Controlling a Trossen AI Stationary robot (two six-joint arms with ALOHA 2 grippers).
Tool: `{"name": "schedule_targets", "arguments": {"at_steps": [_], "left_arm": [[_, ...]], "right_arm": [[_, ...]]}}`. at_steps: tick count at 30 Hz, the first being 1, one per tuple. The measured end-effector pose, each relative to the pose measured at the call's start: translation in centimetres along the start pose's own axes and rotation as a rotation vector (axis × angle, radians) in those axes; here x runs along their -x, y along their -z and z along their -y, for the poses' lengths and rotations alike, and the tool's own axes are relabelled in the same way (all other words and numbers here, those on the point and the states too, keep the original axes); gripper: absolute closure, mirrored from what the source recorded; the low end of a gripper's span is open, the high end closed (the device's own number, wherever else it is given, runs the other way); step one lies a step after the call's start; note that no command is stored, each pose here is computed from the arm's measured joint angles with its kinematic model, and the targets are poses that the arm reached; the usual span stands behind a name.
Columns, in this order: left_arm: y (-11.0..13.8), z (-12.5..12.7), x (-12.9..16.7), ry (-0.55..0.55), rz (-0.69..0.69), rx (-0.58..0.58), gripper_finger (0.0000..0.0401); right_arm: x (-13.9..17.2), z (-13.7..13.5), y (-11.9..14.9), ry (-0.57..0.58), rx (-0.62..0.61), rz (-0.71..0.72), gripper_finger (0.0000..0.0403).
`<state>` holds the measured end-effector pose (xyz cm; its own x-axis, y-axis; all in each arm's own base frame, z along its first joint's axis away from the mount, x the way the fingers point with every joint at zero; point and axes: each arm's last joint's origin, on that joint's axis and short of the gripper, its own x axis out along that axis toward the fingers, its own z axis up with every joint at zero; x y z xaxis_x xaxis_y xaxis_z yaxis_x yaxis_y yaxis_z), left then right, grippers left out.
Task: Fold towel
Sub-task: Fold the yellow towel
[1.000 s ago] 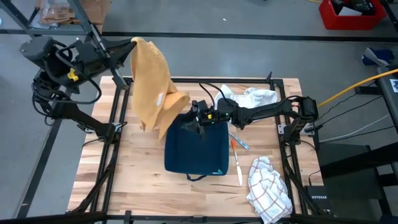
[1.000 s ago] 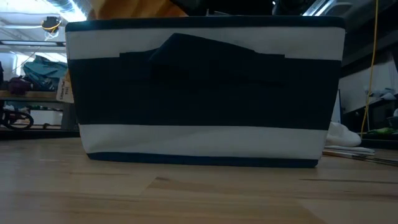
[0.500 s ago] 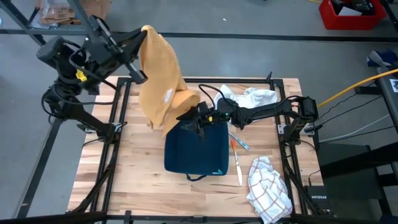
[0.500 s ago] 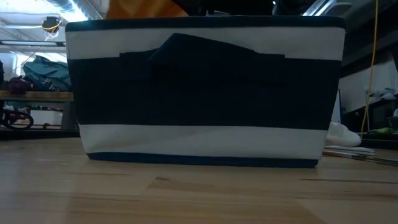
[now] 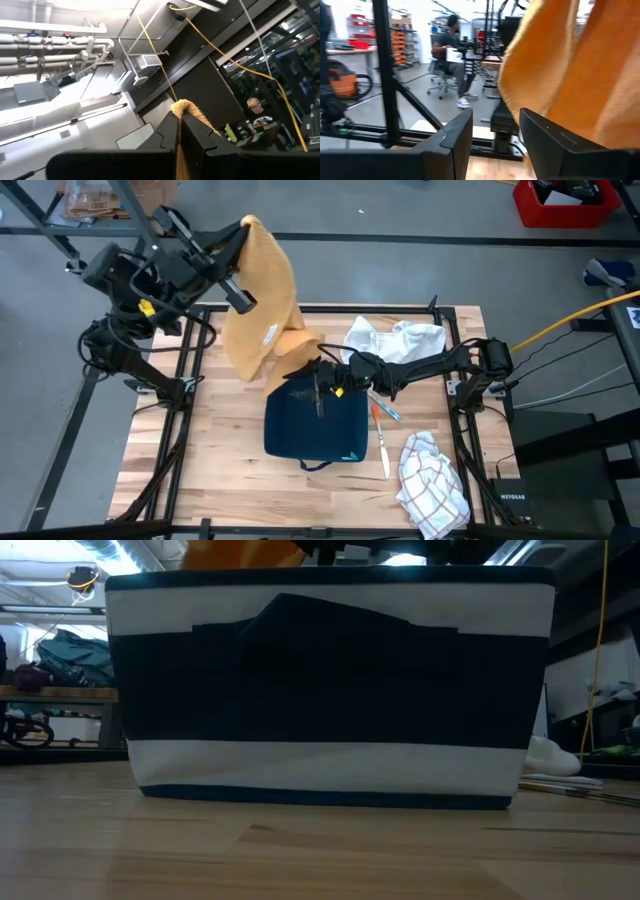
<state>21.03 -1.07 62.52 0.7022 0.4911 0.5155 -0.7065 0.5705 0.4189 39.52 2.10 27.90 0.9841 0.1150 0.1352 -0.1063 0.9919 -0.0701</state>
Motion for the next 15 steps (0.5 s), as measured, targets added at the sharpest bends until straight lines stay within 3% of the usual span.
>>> {"name": "schedule_targets", "arguments": {"at_steps": [9,15], "left_arm": [[0.2,0.6,-0.1,0.024,-0.021,-0.019,0.0401],[0.6,0.7,0.5,-0.005,-0.187,-0.089,0.0401]], "right_arm": [[-0.3,0.7,-0.9,0.121,0.076,0.017,0.0235],[-1.3,2.5,-3.9,0.168,0.037,0.055,0.0235]]}}
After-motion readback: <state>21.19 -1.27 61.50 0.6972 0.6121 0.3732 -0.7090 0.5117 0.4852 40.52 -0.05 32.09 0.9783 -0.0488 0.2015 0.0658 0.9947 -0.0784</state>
